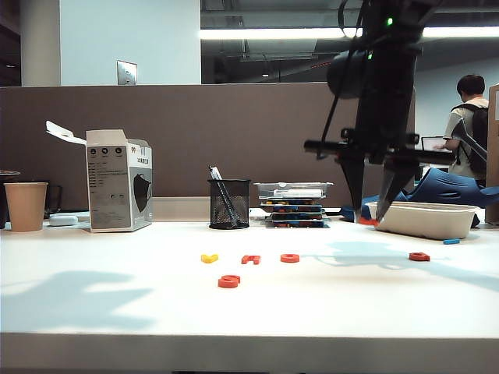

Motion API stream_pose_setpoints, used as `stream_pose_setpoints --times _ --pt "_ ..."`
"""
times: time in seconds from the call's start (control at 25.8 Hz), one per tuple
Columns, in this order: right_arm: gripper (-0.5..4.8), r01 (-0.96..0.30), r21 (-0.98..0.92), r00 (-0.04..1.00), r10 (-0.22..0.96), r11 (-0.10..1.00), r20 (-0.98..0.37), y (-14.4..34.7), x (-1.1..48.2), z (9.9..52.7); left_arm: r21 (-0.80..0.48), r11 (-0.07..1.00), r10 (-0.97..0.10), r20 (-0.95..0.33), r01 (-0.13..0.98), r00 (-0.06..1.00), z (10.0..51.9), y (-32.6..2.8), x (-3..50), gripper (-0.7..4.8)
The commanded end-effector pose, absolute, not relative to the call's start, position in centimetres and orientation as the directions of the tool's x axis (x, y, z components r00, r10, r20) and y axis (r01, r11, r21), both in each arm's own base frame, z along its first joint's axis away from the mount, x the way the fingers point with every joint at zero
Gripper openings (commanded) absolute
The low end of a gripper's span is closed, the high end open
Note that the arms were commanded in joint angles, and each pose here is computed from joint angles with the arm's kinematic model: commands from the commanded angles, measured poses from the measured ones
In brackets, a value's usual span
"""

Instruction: Select the appropriate letters from the row of letter magnets placed on the table to arrange into the word "sun".

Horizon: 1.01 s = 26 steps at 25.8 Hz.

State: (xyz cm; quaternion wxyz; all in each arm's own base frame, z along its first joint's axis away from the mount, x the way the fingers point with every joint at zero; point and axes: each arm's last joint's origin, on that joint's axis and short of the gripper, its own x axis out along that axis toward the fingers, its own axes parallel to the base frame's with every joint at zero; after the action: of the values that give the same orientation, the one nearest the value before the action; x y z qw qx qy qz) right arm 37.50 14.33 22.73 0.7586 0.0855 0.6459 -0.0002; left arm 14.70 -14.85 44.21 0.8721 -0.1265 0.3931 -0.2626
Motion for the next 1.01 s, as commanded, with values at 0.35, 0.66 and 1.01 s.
stream_pose_setpoints --times 0.35,0.66,1.01 --pt "1.08 -0.072 0.069 0.139 0.079 0.995 -0.987 19.9 33.2 24.1 -0.434 0.822 -0.569 -0.599 0.369 0.563 44.5 -14.9 14.7 -0.05" --pt "1.08 -0.140 0.057 0.134 0.076 0.988 -0.988 23.0 30.7 21.5 -0.434 0.822 -0.569 -0.599 0.369 0.563 44.5 -14.9 14.7 -0.05" --pt "1.08 -0.160 0.096 0.165 0.122 0.982 -0.979 25.0 29.2 19.3 -0.434 0.822 -0.569 -0.599 0.369 0.563 44.5 -14.9 14.7 -0.05"
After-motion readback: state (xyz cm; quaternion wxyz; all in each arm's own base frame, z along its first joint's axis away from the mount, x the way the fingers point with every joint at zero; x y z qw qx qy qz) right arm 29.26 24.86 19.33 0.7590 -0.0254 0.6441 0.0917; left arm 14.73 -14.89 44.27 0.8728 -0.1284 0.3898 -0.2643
